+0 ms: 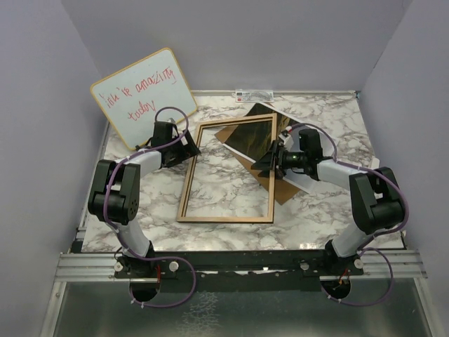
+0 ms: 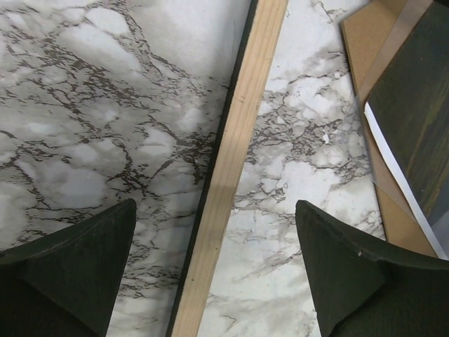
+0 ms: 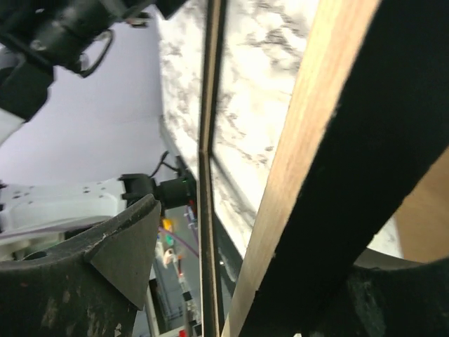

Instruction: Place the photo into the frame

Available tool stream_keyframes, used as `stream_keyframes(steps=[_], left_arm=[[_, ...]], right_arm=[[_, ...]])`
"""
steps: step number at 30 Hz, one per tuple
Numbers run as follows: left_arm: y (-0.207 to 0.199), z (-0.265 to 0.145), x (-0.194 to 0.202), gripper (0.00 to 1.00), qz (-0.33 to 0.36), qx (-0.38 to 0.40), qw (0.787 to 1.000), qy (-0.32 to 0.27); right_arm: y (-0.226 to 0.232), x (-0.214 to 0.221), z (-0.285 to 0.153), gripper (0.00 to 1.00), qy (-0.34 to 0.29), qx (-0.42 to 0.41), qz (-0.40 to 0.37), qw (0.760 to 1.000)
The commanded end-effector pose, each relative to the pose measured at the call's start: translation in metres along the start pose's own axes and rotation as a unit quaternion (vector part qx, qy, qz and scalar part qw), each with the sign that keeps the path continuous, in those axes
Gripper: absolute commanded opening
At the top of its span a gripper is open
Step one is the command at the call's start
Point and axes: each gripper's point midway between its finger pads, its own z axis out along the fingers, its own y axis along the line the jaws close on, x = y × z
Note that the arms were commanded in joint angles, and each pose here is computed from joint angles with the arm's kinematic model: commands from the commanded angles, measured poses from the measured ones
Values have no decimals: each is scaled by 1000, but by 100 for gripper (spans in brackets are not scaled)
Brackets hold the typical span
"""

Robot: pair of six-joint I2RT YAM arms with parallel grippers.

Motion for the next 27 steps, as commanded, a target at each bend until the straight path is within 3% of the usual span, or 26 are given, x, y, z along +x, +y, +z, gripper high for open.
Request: stream_keyframes(steps=[1, 8, 15, 19, 23, 27], left_arm=[[45, 2, 25, 96, 23, -87, 995, 37], [42, 1, 27, 96, 30, -77, 996, 45], [38, 7, 27, 95, 42, -64, 996, 55], [37, 11, 26, 91, 45, -60, 996, 57], [39, 13, 27, 84, 44, -62, 996, 55], [37, 13, 33, 76, 37, -52, 996, 63]], right_arm=[[-50, 6, -2, 72, -21, 108, 2, 994], [-92, -4, -29, 75, -73, 265, 3, 962], [-111, -19, -65, 75, -104, 398, 17, 911], [-113, -26, -54, 72, -95, 381, 7, 919], [-115, -26, -33, 57, -65, 350, 13, 934], [-112, -22, -21, 50, -43, 325, 12, 945]])
